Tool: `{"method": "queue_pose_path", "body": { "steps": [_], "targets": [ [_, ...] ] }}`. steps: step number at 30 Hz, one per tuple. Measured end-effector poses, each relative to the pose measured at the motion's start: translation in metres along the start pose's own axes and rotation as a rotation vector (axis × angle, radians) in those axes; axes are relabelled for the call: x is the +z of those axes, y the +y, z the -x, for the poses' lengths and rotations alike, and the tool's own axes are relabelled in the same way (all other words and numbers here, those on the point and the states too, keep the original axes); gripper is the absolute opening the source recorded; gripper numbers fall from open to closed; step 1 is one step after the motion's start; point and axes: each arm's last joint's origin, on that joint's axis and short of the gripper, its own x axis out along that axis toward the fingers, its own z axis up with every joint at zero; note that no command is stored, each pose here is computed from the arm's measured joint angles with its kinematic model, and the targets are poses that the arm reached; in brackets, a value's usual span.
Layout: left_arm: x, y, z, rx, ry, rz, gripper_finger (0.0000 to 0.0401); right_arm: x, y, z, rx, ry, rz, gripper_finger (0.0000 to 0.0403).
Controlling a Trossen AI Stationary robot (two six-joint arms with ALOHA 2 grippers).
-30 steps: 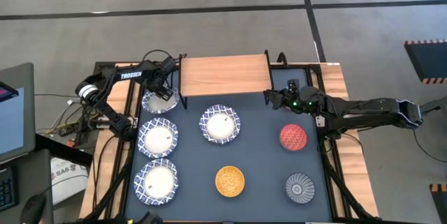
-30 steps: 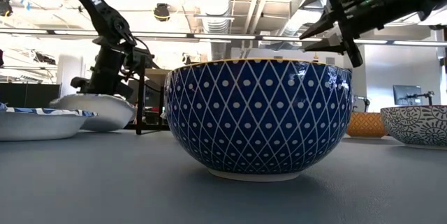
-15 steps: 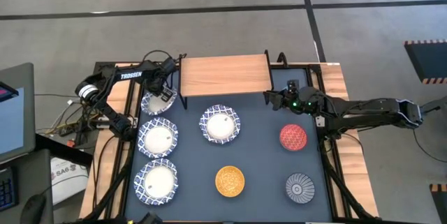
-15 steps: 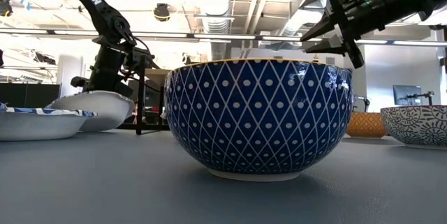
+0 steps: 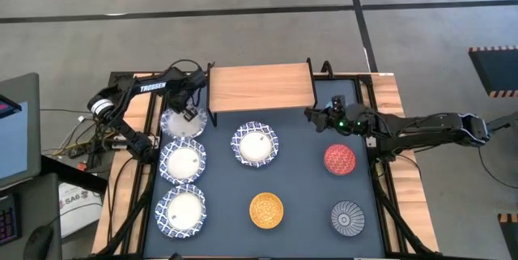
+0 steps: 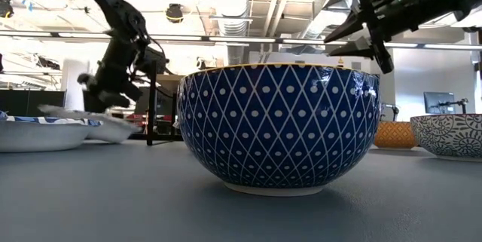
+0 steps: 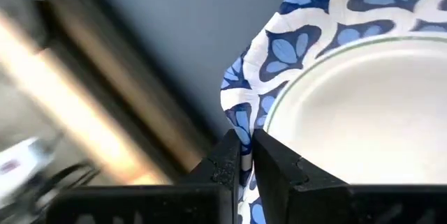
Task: Place and stack bowls onto a shelf
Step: Put the white bowl on the shelf
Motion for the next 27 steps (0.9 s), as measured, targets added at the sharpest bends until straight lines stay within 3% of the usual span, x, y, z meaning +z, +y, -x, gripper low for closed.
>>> {"method": "queue_pose_path", "body": {
  "steps": [6,11,16,21,27],
  "targets": [
    [-0.018,0.017,0.047,0.192,-0.029,-0.030,0.0019,-0.004,0.004,0.002,0.022,0.022,0.002,0.0168],
    [-0.031,0.037,0.093,0.173,-0.169,0.048,0.0019,-0.007,0.006,0.003,0.033,0.040,0.002,0.0168],
    [-0.048,0.062,0.150,0.058,-0.432,0.220,0.0019,-0.010,0.005,0.004,0.017,0.062,-0.003,0.0168],
    [-0.067,0.085,0.205,-0.134,-0.806,0.344,0.0020,-0.010,0.004,0.004,0.014,0.065,-0.002,0.0168],
    [-0.077,0.101,0.246,-0.322,-1.204,0.463,0.0020,-0.010,0.004,0.004,0.013,0.064,-0.002,0.0168]
  ]
}}
